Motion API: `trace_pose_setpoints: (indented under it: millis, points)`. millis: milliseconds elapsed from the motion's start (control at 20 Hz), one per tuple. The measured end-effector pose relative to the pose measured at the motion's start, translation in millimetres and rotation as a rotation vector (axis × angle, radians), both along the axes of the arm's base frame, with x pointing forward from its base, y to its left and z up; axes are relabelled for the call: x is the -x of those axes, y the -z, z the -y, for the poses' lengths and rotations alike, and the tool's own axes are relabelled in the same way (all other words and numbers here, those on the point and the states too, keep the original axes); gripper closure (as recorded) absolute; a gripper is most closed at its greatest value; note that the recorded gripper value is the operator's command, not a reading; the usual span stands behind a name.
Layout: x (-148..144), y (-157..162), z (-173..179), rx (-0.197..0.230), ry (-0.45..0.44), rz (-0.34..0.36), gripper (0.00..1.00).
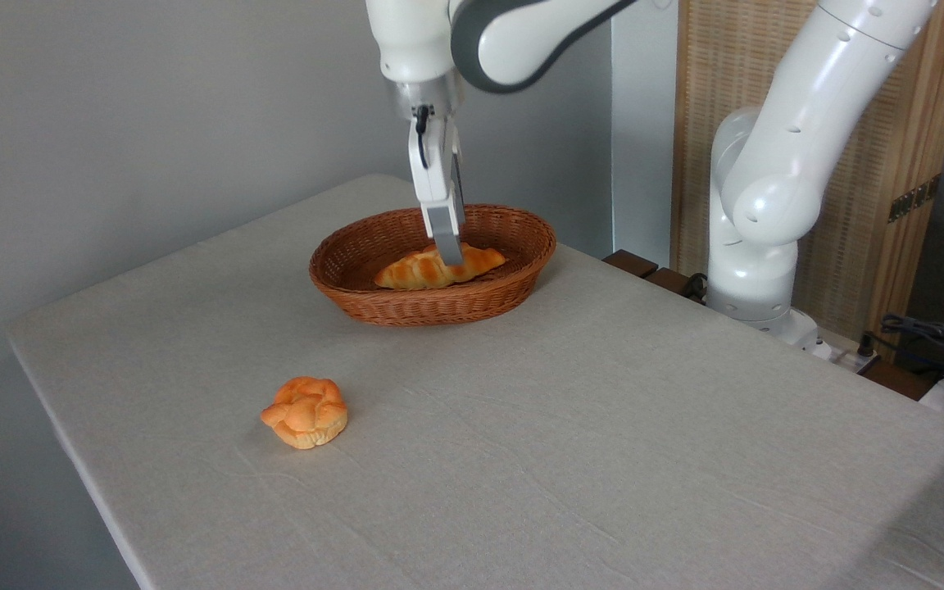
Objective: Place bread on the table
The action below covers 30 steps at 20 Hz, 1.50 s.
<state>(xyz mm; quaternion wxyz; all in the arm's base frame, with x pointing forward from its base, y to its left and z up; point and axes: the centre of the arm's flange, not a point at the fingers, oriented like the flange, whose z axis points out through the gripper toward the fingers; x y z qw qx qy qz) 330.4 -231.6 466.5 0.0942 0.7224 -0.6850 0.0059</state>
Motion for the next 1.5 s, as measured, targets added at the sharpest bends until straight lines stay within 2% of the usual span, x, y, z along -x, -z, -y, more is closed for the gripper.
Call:
trace_pose_setpoints:
  millis: [150,350,600,650,750,800,850,900,1100,1250,1500]
  points:
    - [5.0,24.8,4.9,0.019,0.013,0.035,0.0]
    - [10.5,31.2,19.1,0.04,0.039,0.069,0.0]
    - [13.5,40.9,29.4,0.032,0.06,0.068,0.0]
    - [14.1,42.9,30.9,0.032,0.062,0.07,0.03]
    - [15.7,48.3,34.8,0.039,0.067,0.084,0.37]
    - [16.6,52.3,36.0,0.042,0.068,0.09,0.52]
    - [17.3,55.6,36.9,0.044,0.069,0.094,0.62]
    - [17.9,57.5,37.6,0.045,0.07,0.097,0.65]
    - [17.5,58.2,37.1,0.047,0.068,0.099,0.65]
    - [18.1,58.3,37.7,0.047,0.07,0.098,0.73]
    - [18.4,58.3,38.0,0.047,0.071,0.098,0.76]
